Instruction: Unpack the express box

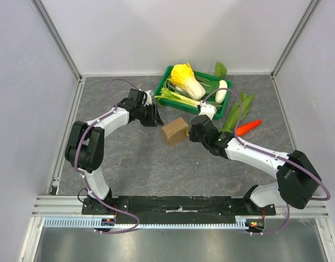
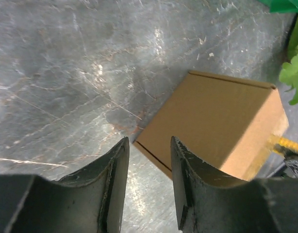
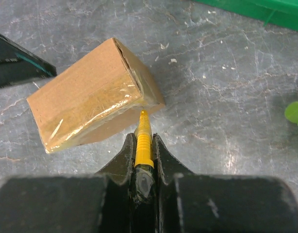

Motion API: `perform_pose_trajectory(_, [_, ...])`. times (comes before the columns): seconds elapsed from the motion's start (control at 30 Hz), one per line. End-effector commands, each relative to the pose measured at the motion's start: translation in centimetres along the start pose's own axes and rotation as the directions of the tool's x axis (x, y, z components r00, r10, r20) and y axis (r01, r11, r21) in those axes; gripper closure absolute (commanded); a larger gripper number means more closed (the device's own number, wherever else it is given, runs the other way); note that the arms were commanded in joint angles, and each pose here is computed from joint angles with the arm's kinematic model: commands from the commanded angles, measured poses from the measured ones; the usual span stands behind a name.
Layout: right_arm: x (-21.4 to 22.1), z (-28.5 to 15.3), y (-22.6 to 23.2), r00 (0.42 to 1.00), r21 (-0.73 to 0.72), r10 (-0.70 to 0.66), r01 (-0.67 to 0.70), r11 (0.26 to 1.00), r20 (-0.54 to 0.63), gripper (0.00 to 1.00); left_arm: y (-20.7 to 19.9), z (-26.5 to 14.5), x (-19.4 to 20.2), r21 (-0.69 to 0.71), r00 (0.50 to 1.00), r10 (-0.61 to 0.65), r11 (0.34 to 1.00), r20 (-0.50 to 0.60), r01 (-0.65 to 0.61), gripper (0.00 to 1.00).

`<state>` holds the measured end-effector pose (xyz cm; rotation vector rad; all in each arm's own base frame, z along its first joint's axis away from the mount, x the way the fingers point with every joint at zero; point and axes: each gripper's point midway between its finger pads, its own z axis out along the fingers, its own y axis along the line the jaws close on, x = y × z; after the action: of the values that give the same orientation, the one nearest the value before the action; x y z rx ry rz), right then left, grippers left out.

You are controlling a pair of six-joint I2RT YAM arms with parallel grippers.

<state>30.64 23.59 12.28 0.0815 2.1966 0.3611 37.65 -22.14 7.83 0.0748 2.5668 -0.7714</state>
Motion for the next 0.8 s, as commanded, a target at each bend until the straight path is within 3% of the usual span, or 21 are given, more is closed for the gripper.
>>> perform_pose_trajectory(0.0, [-3.9,0.6,3.1,0.994,-0.071,0.010,-0.002,0.997,0.106,1.00,-2.5,-0.5,1.4,0.149,0.998,-0.061,0.987,-0.031,0.065,0.54])
perform_pose_trajectory(0.27, [-3.7,2.6,7.5,0.993,-0.230,-0.099,0.113,0.967,0.068,1.00,-3.4,-1.9,4.3,0.231,0.993,-0.089,0.967,-0.074,0.104,0.57])
perform_pose_trajectory(0.53, [-1.7,2.6,11.9,0.974,-0.449,-0.227,0.204,0.870,0.001,1.00,-4.4,-4.7,6.7,0.290,0.995,-0.087,0.952,-0.057,0.100,0.58])
perform_pose_trajectory(0.77, [-7.1,2.0,8.6,0.968,-0.189,-0.225,0.242,0.952,0.111,1.00,-1.8,-7.7,5.3,0.081,0.996,-0.035,0.996,0.087,0.028,0.59])
